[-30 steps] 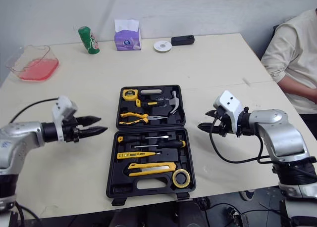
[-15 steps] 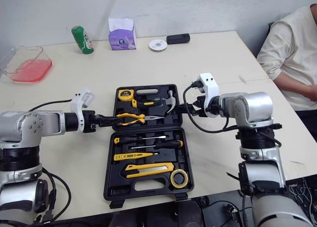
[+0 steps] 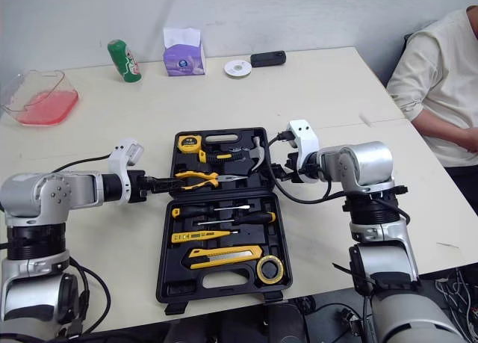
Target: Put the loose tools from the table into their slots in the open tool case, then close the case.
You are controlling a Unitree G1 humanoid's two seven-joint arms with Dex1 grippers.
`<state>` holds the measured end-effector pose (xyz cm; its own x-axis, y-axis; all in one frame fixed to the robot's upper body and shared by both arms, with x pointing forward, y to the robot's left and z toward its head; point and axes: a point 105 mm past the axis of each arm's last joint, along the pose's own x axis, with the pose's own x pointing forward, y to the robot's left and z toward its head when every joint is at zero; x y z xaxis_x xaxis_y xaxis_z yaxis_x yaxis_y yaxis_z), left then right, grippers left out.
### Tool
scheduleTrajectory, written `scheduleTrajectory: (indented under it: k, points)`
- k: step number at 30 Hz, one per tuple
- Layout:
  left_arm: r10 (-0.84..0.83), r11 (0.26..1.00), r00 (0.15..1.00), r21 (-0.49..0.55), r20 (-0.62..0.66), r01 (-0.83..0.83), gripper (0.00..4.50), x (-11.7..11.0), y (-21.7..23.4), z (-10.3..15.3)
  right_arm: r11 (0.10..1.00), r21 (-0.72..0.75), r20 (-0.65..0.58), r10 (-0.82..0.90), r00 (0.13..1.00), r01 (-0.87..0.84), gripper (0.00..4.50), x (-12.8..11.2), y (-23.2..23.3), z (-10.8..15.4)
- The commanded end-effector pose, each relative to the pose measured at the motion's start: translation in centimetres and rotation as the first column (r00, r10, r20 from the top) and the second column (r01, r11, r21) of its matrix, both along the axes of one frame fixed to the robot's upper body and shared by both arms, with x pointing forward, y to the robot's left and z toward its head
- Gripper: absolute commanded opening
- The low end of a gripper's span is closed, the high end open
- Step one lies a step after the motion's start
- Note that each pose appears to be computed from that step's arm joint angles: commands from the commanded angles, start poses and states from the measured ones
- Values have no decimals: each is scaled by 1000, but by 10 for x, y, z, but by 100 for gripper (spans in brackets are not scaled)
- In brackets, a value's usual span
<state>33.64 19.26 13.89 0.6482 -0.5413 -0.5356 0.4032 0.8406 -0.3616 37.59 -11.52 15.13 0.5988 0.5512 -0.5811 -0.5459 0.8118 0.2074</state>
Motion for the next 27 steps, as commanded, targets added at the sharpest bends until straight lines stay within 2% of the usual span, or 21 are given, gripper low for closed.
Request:
scheduleTrajectory:
  k: [1,5,6,8,12,19,23,25,27]
  points:
    - [50,999,999,-7,-9,-50,228,1,2,-4,1000,-23,41,17,999,-16,225,-1,0,5]
    - [4,1000,999,-3,-31,-4,51,-7,-12,-13,999,-38,37,27,999,-26,25,-2,0,-1]
    - [0,1000,999,-2,-33,0,23,-8,-14,-14,999,-39,36,28,999,-27,0,-3,0,-2]
    - [6,1000,1000,-11,-30,-7,6,-9,-16,-14,999,-44,42,32,999,-30,0,-3,1,-2]
    - [1,1000,1000,-18,1,-1,5,-8,-19,-12,998,-46,49,38,998,-36,0,-3,1,-2]
    - [-49,999,982,10,184,48,4,2,-28,11,998,-43,163,57,985,-51,0,2,4,11]
    - [-97,993,889,106,447,55,4,20,-29,45,995,-66,442,98,892,-76,0,12,9,53]
    - [-130,989,843,132,522,71,3,24,-31,57,995,-73,515,96,852,-68,0,15,8,66]
    - [-178,980,779,184,601,82,2,26,-33,66,991,-114,628,124,769,-67,0,16,7,82]
